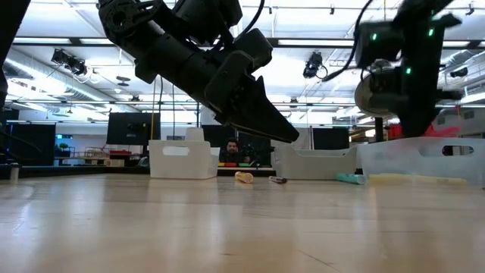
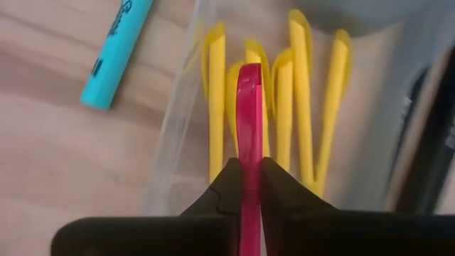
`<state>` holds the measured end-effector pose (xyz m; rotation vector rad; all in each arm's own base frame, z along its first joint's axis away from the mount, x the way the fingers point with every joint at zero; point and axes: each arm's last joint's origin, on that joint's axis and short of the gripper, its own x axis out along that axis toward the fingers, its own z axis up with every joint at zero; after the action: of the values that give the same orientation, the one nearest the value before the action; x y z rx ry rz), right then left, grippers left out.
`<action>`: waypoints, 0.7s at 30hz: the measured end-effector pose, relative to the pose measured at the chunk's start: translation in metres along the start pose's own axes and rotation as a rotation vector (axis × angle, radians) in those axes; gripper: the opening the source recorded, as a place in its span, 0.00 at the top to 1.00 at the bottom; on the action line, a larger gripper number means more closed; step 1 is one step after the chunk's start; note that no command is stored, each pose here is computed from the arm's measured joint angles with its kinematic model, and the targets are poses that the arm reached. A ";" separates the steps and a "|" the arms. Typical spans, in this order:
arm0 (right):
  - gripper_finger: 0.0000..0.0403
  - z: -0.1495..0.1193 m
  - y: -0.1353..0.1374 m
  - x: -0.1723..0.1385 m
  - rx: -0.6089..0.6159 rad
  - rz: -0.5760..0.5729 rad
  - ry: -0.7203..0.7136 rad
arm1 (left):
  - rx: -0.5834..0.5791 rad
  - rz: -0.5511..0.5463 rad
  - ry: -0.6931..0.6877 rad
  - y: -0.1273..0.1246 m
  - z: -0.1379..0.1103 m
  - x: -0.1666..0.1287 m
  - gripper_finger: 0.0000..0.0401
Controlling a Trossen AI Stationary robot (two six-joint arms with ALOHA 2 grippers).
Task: Pick & Place Markers
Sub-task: Put the pink pen into the transparent bin, then put the light blue highlighter pen into the gray bin
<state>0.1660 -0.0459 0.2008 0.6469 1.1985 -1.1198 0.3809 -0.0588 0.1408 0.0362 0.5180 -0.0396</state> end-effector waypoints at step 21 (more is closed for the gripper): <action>0.64 0.016 -0.002 0.006 -0.034 0.026 -0.101 | -0.006 0.000 0.000 0.000 0.000 0.000 0.54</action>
<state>0.1699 -0.0625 0.2003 0.5725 1.1176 -1.0951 0.3809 -0.0587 0.1408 0.0308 0.5177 -0.0378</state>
